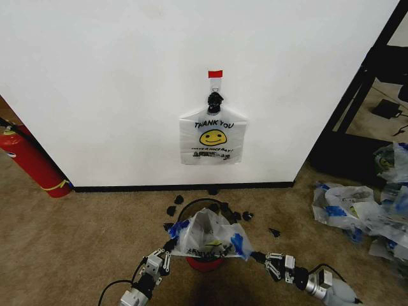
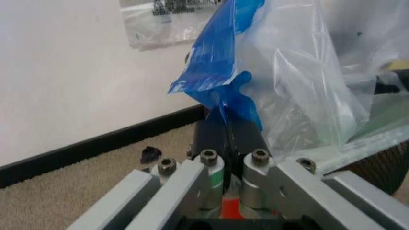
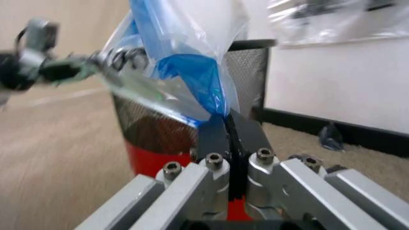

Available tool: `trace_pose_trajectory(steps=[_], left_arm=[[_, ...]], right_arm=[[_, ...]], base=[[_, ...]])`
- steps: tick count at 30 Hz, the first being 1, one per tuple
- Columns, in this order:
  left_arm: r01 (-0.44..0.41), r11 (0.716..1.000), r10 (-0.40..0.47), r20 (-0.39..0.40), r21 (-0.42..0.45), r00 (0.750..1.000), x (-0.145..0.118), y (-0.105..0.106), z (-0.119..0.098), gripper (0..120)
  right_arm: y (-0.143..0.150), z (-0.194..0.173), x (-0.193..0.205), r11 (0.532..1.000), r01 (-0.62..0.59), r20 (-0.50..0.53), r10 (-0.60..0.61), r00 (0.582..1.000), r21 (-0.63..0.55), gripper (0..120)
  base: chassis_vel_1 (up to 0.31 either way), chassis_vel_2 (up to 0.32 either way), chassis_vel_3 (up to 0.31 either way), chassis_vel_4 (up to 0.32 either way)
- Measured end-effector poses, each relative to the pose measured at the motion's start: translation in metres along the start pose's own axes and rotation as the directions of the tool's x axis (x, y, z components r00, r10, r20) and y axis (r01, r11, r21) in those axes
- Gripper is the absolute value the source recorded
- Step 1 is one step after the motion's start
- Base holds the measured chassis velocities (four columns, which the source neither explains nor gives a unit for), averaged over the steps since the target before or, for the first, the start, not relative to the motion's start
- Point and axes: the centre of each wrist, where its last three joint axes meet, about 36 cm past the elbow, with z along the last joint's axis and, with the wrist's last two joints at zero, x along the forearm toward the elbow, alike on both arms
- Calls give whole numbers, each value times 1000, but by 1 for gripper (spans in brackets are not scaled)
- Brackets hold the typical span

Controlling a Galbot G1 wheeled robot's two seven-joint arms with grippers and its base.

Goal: Pick up the garbage bag from the wall and place it over the trash bin.

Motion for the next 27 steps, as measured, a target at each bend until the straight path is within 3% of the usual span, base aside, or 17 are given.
trace_pose_trajectory(steps=[6,18,26,27], left_arm=[[-3,1000,3,-1,-8,1000,1,3,-3,0],[0,999,-2,-52,-41,999,12,6,5,0],[-11,1000,11,2,-24,1000,12,0,-14,0],[-35,998,35,-5,-45,999,17,-2,-19,14]], right_arm=[[14,5,-7,989,-66,55,74,996,-133,0],[23,19,-22,965,-164,59,179,982,-204,0],[31,14,-22,980,-88,54,99,994,-176,0],[21,5,-12,991,-21,23,24,999,-135,4]], base=[[0,0,0,0],[0,0,0,0],[0,0,0,0],[0,0,0,0]])
